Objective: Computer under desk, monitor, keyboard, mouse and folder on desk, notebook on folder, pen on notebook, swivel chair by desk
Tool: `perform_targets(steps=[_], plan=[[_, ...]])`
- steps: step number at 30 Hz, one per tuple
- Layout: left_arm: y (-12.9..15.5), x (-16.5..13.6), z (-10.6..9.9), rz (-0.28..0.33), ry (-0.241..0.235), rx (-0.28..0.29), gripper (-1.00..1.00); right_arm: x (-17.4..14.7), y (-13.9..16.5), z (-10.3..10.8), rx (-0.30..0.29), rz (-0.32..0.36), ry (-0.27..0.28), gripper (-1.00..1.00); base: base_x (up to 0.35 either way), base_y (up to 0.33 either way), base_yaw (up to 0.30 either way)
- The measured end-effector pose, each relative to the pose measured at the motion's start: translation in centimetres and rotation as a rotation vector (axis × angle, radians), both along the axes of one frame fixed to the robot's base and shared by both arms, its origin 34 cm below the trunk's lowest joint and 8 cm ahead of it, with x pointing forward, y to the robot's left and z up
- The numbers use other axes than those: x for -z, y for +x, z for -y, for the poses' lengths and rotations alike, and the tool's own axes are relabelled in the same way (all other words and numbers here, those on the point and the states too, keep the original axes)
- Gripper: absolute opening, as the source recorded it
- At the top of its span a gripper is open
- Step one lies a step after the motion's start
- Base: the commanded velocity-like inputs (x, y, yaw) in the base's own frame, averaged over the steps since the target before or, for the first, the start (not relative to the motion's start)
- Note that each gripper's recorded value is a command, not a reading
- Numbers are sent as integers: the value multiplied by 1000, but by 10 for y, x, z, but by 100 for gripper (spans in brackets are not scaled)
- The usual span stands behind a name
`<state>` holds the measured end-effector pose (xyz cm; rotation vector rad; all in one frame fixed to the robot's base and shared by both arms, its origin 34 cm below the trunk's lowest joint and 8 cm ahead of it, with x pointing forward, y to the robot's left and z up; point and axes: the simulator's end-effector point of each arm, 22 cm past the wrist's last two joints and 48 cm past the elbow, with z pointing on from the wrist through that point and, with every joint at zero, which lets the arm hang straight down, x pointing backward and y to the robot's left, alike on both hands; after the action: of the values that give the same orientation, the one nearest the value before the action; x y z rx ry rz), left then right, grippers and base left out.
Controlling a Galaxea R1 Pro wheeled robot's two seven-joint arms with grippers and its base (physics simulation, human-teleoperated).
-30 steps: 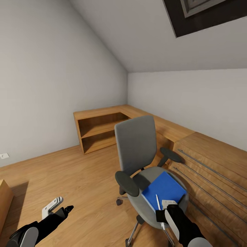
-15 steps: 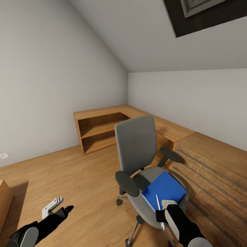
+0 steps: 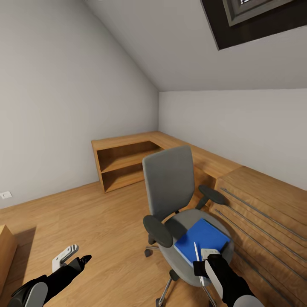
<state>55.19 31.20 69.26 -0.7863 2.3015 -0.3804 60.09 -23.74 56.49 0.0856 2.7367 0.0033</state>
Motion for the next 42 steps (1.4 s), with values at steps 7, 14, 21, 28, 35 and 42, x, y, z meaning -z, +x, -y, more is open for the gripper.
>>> perform_targets(steps=[7, 14, 21, 28, 35, 42], plan=[[1, -12, 1, -1, 0, 4, 100, -13, 1, 0, 0, 1, 0, -100, 0, 0, 0], [2, -25, 3, -4, 2, 8, 100, -45, 22, 1, 5, 62, 3, -100, 0, 0, 0], [5, -36, 24, -8, 5, 60, 100, -114, 62, 12, 17, 225, -5, -100, -127, 0, 0], [5, -46, 27, -13, 5, 67, 100, -161, 58, 31, 65, 311, -2, -100, -324, 0, 0], [5, -57, 27, -15, 5, 68, 100, -191, 53, 37, 83, 360, 2, -100, -339, 0, 0], [5, -67, 26, -17, 8, 68, 100, -209, 54, 37, 87, 375, 6, -100, -340, 0, 0]])
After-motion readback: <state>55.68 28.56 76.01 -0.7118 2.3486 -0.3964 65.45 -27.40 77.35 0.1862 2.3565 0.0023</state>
